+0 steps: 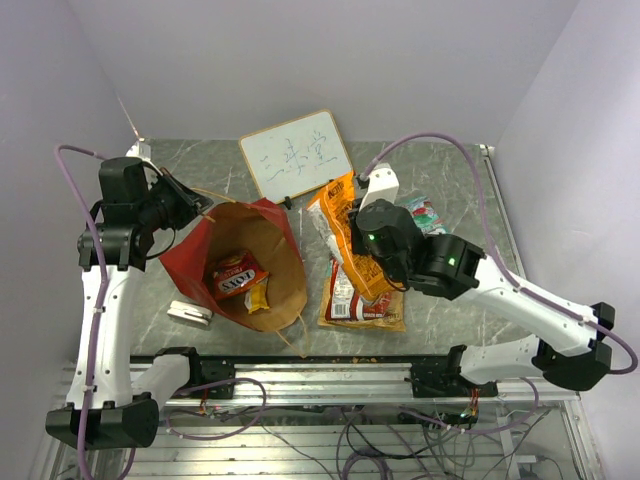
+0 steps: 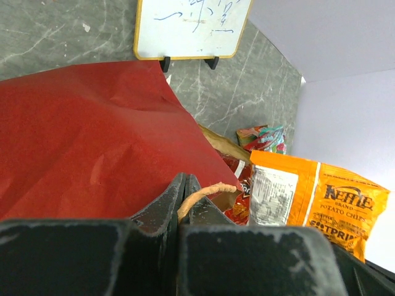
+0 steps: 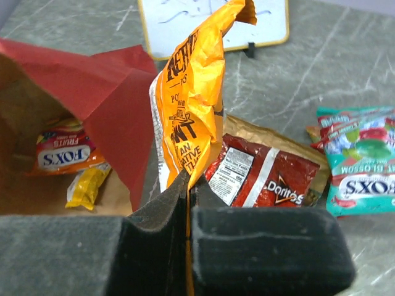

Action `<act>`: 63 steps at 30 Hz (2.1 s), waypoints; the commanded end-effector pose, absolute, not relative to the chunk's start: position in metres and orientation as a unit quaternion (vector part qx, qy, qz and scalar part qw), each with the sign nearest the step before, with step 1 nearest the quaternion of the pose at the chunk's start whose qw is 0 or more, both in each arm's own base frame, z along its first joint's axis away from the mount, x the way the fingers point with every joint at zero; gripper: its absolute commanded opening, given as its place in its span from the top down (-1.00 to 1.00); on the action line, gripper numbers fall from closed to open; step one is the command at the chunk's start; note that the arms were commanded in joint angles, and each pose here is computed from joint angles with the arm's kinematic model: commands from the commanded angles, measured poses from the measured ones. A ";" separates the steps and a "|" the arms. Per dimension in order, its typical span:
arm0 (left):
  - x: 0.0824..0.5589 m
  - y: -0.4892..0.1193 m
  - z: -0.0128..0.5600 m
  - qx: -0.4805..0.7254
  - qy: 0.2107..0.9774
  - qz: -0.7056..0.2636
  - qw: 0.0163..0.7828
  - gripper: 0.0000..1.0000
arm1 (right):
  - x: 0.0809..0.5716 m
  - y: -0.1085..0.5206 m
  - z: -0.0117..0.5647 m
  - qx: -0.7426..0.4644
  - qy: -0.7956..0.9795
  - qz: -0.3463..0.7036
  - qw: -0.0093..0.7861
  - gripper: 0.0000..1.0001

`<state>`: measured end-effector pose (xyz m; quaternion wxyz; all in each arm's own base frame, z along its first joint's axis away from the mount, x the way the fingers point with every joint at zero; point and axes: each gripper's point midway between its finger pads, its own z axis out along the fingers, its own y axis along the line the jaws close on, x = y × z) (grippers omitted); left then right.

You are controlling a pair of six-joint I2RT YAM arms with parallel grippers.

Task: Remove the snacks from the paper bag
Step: Place the snack at the center of the board.

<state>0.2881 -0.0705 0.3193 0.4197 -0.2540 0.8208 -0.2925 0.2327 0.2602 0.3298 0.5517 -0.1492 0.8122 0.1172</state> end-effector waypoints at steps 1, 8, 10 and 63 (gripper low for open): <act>0.292 -0.068 0.332 -0.244 0.816 -0.288 0.438 0.86 | 0.249 0.248 0.318 -0.015 0.827 0.117 0.549 1.00; 0.291 -0.067 0.330 -0.238 0.822 -0.282 0.433 0.86 | 0.276 0.234 0.266 0.111 0.862 0.130 0.478 1.00; 0.290 -0.067 0.329 -0.238 0.823 -0.282 0.431 0.86 | 0.282 0.238 0.250 0.129 0.870 0.152 0.450 1.00; 0.271 -0.073 0.334 -0.242 0.816 -0.301 0.429 0.86 | 0.269 0.150 0.061 -0.004 0.929 0.084 0.361 0.68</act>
